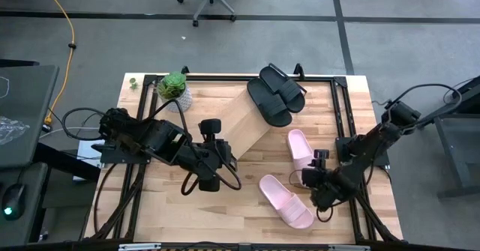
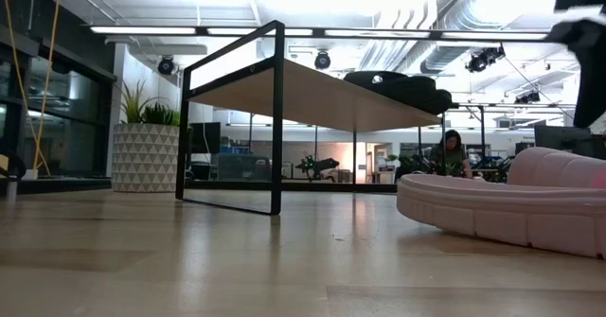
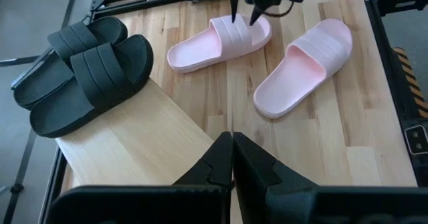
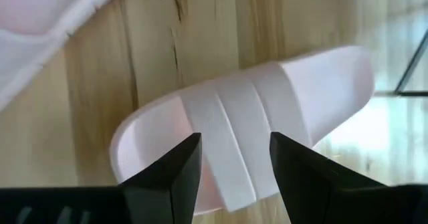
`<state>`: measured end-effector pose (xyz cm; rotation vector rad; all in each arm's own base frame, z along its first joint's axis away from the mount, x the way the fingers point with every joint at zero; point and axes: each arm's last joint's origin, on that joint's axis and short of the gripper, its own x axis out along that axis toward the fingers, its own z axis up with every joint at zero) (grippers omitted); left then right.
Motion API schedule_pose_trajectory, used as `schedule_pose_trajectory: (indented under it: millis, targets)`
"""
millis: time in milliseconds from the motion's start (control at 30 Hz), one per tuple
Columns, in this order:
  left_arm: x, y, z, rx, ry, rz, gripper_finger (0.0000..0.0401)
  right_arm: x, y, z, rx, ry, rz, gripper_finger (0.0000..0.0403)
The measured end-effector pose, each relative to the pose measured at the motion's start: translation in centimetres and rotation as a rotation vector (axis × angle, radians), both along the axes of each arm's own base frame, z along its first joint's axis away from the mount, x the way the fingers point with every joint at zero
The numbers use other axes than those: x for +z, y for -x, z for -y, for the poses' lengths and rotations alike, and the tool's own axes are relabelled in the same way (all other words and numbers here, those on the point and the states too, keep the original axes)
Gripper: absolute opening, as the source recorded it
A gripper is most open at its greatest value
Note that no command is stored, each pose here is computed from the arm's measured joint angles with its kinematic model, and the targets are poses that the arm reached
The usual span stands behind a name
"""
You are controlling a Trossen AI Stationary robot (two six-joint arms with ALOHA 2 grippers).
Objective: Pick and place slides into the shelf
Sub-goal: Put the top pink slide on the shelf
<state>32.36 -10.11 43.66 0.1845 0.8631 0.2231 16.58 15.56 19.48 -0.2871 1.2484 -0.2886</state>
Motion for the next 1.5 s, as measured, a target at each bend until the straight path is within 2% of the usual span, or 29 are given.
schedule_pose_trajectory:
  millis: [133, 367, 700, 800, 967, 1133, 1267, 1400, 1500]
  targets:
    - [-0.4, -0.3, 0.1, -0.004, 0.001, -0.014, 0.0003, 1.1, 0.2, -0.9, -0.041, -0.001, 0.088, 0.0169]
    - [-1.3, -1.2, 0.5, -0.015, 0.01, -0.042, 0.0003, 1.4, 1.3, -2.0, -0.496, -0.165, 0.42, 0.0169]
    - [-2.4, -2.1, 0.9, -0.067, 0.014, -0.096, 0.0003, -0.6, 2.7, -4.5, -0.92, -0.405, 0.756, 0.0169]
    - [-2.6, -2.3, 1.0, -0.096, 0.003, -0.115, 0.0003, -1.8, 1.8, -5.9, -0.927, -0.51, 0.866, 0.0169]
    - [-2.6, -2.1, 1.1, -0.178, 0.009, -0.14, 0.0003, -3.6, -0.1, -7.0, -0.917, -0.594, 1.07, 0.0169]
    - [-2.7, -2.0, 1.3, -0.285, 0.032, -0.179, 0.0003, -4.3, -1.9, -6.8, -0.99, -0.629, 1.119, 0.0169]
    - [-2.7, -1.9, 1.4, -0.365, 0.042, -0.204, 0.0003, -4.1, -3.4, -6.3, -1.017, -0.667, 1.226, 0.0169]
    - [-2.8, -1.8, 1.4, -0.382, 0.032, -0.221, 0.0003, -3.2, -4.0, -6.5, -0.974, -0.727, 1.412, 0.0169]
    - [-2.9, -1.7, 1.4, -0.397, 0.018, -0.238, 0.0003, -2.4, -3.8, -7.5, -0.973, -0.837, 1.483, 0.0169]
